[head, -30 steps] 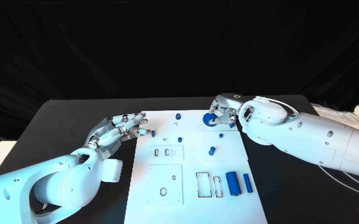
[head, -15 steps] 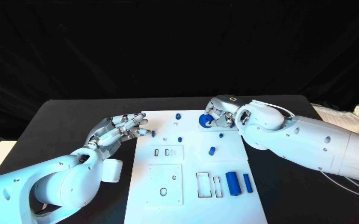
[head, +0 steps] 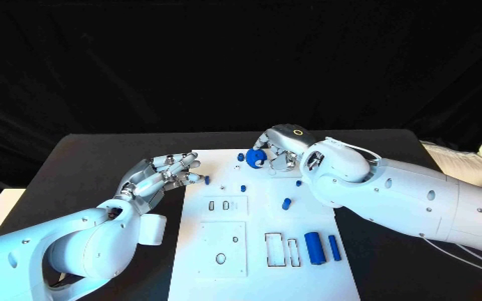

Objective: Assemble the parts on the task board

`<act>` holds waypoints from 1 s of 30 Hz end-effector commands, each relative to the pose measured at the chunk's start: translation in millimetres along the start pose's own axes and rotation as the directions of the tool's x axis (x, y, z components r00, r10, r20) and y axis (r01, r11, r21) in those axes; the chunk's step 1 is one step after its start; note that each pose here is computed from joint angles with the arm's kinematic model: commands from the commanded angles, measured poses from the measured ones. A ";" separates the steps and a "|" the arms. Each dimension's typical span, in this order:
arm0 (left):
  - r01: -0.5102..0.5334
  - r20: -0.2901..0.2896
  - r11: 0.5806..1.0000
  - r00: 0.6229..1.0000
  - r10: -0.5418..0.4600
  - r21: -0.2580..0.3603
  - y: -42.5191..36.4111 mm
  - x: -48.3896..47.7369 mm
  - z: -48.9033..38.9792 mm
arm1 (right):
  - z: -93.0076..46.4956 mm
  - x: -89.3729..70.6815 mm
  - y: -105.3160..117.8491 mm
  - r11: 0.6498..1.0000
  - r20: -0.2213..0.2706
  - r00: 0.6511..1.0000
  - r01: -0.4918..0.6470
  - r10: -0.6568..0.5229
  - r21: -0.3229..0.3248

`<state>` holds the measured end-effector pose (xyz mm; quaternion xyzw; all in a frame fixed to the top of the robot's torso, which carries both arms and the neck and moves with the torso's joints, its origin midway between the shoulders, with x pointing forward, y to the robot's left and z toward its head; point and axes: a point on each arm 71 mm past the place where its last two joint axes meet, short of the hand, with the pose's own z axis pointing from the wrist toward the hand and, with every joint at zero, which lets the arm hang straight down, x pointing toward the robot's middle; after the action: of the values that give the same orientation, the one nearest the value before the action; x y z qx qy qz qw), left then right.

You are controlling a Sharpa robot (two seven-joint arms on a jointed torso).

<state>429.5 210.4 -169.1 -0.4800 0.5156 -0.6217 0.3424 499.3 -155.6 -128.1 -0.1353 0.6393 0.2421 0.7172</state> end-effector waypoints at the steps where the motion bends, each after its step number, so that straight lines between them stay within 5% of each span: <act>1: 0.005 -0.022 1.000 1.000 -0.005 0.008 -0.9 3.1 0.4 | 4.6 0.3 11.8 0.999 0.034 0.999 0.040 -0.039 -0.022; 11: 0.008 -0.027 1.000 1.000 -0.008 0.007 -0.4 4.8 1.2 | 20.0 21.1 33.7 0.997 -0.033 0.998 0.060 -0.062 -0.050; 30: 0.008 -0.028 1.000 1.000 -0.008 0.005 -0.3 4.6 1.3 | 29.9 36.0 27.3 0.994 -0.113 0.988 0.110 -0.109 0.003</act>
<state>429.8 208.1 -169.3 -0.4794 0.5165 -0.6227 0.3401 511.9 -109.4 -151.0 -0.1722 0.6585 0.2142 0.7006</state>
